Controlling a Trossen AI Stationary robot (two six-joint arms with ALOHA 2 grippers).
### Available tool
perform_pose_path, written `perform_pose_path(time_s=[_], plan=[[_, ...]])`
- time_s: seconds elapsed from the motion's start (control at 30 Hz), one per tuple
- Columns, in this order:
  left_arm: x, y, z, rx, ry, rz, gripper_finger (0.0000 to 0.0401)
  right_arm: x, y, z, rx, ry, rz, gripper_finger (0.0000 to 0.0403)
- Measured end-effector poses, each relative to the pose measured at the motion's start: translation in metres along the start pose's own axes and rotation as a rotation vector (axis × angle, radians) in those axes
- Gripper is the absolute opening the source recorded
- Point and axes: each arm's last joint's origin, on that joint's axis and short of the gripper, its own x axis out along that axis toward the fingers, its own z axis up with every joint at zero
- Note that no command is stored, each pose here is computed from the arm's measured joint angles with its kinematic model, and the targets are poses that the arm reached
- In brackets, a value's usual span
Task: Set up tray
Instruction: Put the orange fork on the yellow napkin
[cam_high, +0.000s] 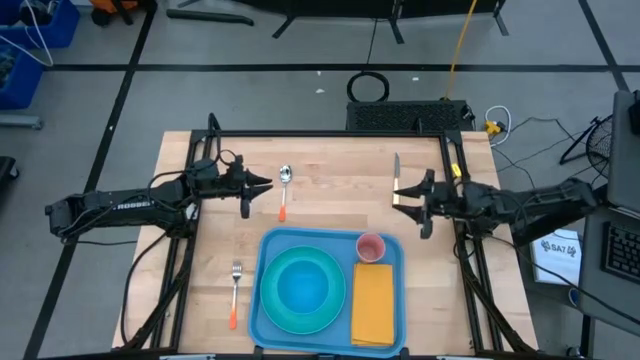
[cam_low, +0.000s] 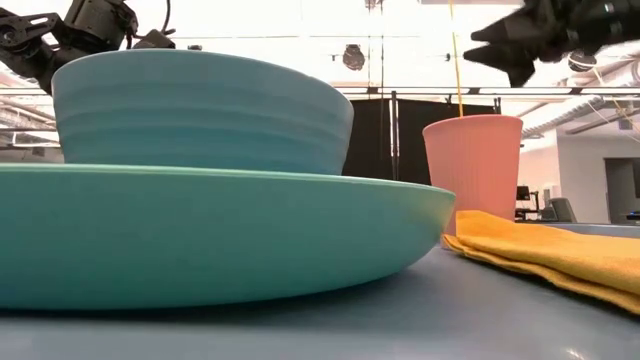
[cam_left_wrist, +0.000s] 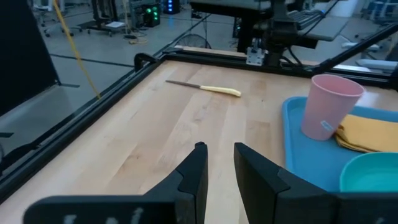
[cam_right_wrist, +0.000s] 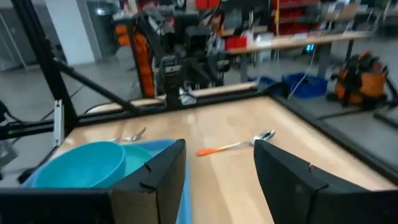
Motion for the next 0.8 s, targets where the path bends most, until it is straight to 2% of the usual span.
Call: perform_pose_path(time_s=[0.13,0.27,0.4,0.57,0.67,0.8], plan=[[0.0,0.0,-0.003,-0.043,0.032,0.013,0.0081,-0.007,-0.009,-0.019,-0.022,-0.089,-0.021,0.0183],[0.0,-0.002,-0.012,-0.143,0.121,-0.005,0.0081,-0.009,-0.015,-0.034,-0.026,-0.085,-0.057,0.0183],[-0.001,-0.012,-0.023,-0.181,0.244,-0.07,0.0081,-0.009,-0.019,-0.038,-0.028,-0.082,-0.083,0.0183],[-0.004,-0.044,-0.03,-0.281,0.407,-0.241,0.0081,-0.009,-0.021,-0.038,-0.029,-0.084,-0.099,0.0183],[-0.01,-0.07,-0.024,-0.293,0.494,-0.287,0.0081,-0.009,-0.022,-0.038,-0.031,-0.074,-0.105,0.0183],[-0.028,-0.105,-0.002,-0.327,0.601,-0.305,0.0076,-0.009,-0.022,-0.039,-0.033,-0.066,-0.106,0.0183]])
